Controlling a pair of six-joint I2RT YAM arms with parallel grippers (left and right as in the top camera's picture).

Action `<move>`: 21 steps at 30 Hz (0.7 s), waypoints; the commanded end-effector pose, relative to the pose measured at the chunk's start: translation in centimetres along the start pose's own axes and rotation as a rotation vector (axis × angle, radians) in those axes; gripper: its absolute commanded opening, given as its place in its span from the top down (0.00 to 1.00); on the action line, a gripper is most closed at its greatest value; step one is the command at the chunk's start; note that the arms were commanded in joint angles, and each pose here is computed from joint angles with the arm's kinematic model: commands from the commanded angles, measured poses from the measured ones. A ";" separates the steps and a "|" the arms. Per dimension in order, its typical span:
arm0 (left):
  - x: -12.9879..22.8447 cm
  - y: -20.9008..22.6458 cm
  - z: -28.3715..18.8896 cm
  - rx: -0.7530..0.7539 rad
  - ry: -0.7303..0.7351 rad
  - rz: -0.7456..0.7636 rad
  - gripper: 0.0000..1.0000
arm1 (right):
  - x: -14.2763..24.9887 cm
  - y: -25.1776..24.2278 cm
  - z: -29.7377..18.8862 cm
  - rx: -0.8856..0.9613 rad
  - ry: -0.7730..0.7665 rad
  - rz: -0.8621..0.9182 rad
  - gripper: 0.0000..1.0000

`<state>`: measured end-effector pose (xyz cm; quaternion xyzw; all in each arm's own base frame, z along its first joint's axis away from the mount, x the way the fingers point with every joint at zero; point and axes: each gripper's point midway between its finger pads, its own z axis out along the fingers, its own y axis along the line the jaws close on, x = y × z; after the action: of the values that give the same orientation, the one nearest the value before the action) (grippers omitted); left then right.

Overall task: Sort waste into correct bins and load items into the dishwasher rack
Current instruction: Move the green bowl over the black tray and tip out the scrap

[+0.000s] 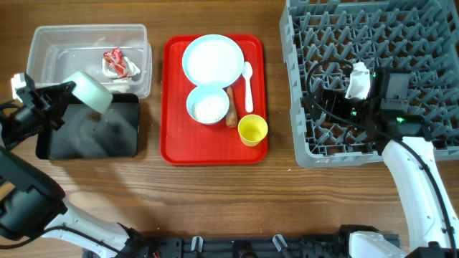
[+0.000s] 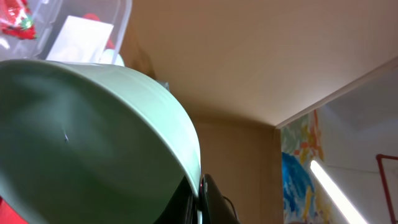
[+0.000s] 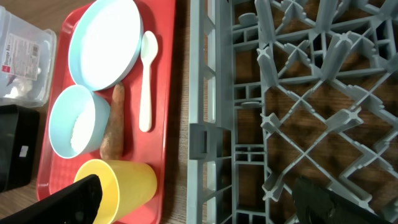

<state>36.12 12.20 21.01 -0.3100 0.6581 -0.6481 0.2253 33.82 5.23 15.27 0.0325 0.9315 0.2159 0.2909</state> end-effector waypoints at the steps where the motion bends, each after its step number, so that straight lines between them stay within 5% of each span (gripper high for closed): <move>1: -0.5 -1.2 -0.2 0.064 -0.017 0.015 0.96 | -0.6 0.4 -0.2 -0.017 -0.008 0.003 0.00; 10: 1.7 -2.2 2.3 0.034 0.061 0.108 0.96 | -0.7 0.4 -0.2 -0.017 -0.010 0.002 0.00; 21: 14.3 0.1 12.5 -0.295 0.540 0.461 0.96 | -0.7 0.4 -0.2 -0.017 -0.010 0.002 0.00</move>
<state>36.34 -2.09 23.39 -0.0958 0.7661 -0.6111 0.1744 33.83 5.22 15.29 0.0325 0.9313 0.2159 0.2915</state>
